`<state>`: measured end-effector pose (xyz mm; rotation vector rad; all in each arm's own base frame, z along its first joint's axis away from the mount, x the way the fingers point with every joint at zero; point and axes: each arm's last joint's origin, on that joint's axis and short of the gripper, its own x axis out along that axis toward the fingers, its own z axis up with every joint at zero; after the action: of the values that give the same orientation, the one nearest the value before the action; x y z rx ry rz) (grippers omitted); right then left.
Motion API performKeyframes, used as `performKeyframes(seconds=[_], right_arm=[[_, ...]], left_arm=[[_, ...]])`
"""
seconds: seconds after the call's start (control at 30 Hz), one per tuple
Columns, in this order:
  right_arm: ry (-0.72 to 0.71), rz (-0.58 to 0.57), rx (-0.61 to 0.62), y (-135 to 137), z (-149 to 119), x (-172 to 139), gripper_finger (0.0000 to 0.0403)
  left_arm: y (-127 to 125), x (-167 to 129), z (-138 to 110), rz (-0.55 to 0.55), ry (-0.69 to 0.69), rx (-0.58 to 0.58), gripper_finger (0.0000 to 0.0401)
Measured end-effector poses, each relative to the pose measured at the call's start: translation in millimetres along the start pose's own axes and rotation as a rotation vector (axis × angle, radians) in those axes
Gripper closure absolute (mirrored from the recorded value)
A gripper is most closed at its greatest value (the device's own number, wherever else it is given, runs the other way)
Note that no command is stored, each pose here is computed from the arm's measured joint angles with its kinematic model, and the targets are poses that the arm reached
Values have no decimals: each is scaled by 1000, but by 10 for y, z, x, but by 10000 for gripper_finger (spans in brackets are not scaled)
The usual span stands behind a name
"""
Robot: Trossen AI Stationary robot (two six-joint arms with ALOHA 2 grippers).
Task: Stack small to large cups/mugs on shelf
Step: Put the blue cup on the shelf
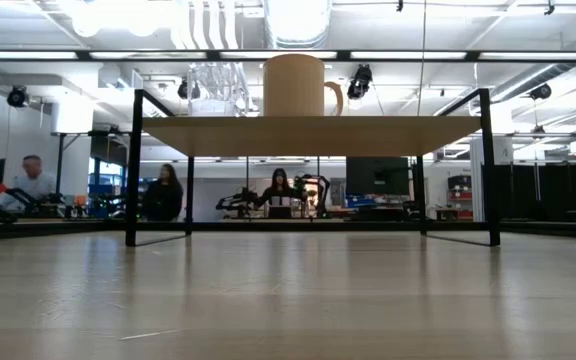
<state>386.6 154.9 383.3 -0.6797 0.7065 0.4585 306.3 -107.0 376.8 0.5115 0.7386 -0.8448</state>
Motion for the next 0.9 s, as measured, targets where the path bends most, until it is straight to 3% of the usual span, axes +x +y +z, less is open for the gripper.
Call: performKeyframes(seconds=[0.4,0.63,0.9], right_arm=[[1,-4,21,-12,-6,1,356],[1,-4,28,-14,-8,8,389],[1,-7,41,-18,-10,9,394]], left_arm=[[5,4,0,10,1,-26,401],[6,10,-5,14,7,-28,401],[11,27,-10,15,13,-30,401]])
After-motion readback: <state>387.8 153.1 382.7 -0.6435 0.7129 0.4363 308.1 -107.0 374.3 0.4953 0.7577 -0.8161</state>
